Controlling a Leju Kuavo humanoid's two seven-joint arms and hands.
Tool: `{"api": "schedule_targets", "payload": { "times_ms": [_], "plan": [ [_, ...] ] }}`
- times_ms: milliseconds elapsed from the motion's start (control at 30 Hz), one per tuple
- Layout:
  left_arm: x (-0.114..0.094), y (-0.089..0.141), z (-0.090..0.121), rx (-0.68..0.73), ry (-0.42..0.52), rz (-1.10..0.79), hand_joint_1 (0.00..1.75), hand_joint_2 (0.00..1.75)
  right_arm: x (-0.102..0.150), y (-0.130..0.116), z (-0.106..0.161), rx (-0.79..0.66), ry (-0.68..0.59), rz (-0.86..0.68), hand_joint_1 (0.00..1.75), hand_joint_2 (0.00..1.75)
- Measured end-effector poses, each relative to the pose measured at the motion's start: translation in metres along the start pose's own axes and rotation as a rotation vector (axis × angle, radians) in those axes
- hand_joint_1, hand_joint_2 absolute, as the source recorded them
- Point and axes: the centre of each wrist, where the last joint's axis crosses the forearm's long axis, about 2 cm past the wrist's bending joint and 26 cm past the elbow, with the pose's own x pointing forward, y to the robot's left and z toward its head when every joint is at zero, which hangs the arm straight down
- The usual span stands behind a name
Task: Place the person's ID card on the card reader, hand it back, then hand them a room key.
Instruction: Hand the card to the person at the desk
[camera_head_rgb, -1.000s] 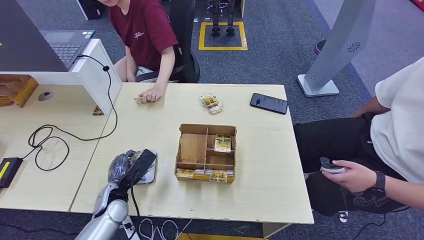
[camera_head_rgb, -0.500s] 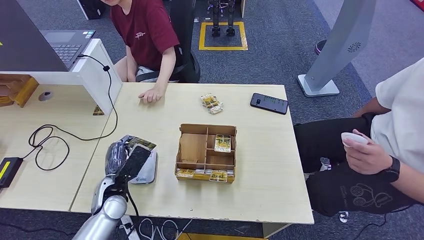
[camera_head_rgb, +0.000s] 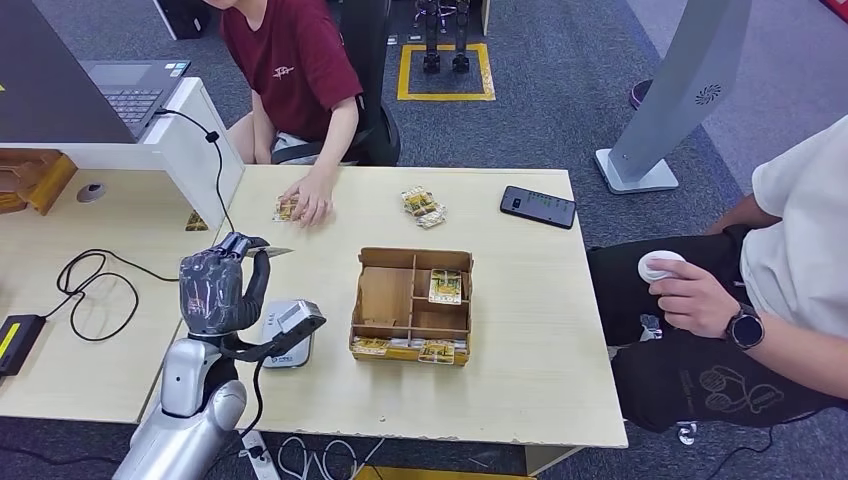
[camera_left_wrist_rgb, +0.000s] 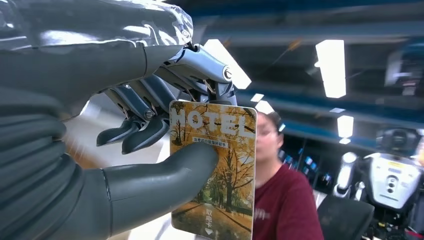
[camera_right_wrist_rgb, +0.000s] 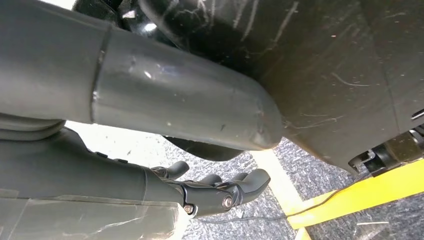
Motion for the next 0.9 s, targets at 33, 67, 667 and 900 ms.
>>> {"api": "schedule_targets", "payload": {
  "times_ms": [33,67,667,900],
  "plan": [
    [-0.002,0.000,-0.002,-0.004,-0.027,-0.058,1.75,1.75,0.001,-0.001,0.000,0.001,-0.001,0.003,0.00,0.00],
    [-0.003,0.001,-0.004,-0.006,-0.048,-0.105,1.75,1.75,0.002,-0.002,-0.001,0.002,-0.004,0.007,0.00,0.00],
    [-0.024,0.003,-0.021,-0.001,-0.050,-0.210,1.75,1.75,0.001,-0.001,0.000,-0.018,-0.028,0.026,0.00,0.00],
    [-0.025,0.003,-0.021,0.005,-0.026,-0.187,1.75,1.75,-0.001,0.002,0.001,-0.015,-0.025,0.024,0.00,0.00]
  ]
}}
